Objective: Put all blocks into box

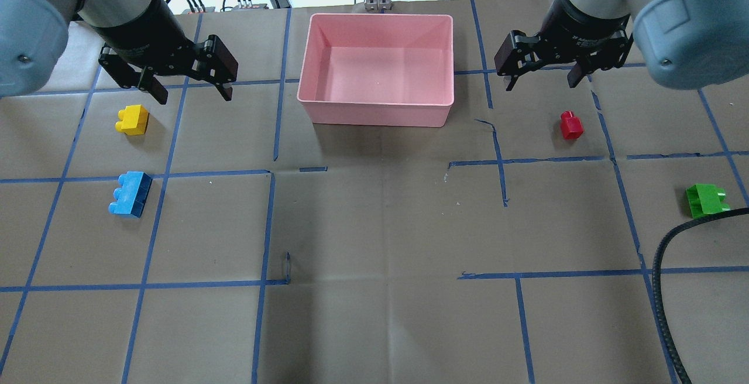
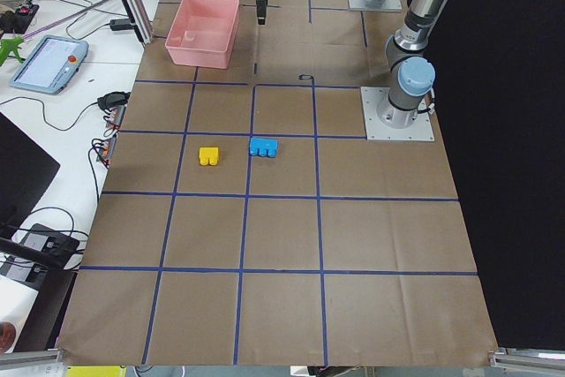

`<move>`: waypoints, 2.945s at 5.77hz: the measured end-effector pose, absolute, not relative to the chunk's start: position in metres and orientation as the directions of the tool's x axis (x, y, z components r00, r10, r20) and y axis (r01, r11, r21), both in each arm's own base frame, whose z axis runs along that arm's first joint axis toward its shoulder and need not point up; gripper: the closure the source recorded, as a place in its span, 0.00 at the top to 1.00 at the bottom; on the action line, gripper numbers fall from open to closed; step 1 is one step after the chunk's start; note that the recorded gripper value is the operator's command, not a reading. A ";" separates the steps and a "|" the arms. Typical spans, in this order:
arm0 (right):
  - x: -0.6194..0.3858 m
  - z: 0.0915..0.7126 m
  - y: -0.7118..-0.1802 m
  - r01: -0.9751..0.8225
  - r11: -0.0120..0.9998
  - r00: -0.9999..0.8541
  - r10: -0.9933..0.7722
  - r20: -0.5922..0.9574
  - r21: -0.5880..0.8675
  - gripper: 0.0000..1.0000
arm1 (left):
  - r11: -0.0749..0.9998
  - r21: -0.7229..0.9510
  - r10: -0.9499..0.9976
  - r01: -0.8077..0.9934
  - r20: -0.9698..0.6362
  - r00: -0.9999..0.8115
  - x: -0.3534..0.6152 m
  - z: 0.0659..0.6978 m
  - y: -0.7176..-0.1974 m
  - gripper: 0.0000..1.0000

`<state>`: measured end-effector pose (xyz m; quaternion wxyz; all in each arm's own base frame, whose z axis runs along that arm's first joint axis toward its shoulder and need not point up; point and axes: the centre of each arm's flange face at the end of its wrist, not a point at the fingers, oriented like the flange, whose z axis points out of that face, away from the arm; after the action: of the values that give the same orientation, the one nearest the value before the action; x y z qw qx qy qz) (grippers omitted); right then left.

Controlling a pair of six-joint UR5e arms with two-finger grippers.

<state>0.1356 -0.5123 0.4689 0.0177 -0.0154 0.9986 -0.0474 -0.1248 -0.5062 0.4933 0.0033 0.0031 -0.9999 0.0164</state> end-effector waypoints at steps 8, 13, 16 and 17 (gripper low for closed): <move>0.135 0.457 -0.511 -0.031 0.998 -0.999 -0.033 -0.034 -0.054 1.00 | 0.999 -0.038 -0.015 -0.015 -0.003 -1.000 -0.119 0.493 -0.505 1.00; 0.082 0.430 -0.507 -0.028 1.000 -0.998 -0.027 0.050 -0.012 0.99 | 0.999 0.002 0.054 0.054 -0.003 -0.999 0.081 0.476 -0.509 1.00; -0.032 0.433 -0.511 -0.173 0.985 -0.982 -0.172 0.080 -0.006 0.95 | 0.991 0.036 0.129 0.130 0.042 -0.991 0.188 0.409 -0.495 1.00; -0.071 0.429 -0.506 -0.191 0.982 -0.979 -0.190 0.070 0.003 0.95 | 0.991 0.037 0.126 0.128 0.048 -0.991 0.194 0.380 -0.498 1.00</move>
<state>-0.0714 -0.5060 0.4289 -0.0348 -0.0957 0.9948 -0.0018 0.1942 -0.4984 0.3804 0.0227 -0.0635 -0.9975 -0.0199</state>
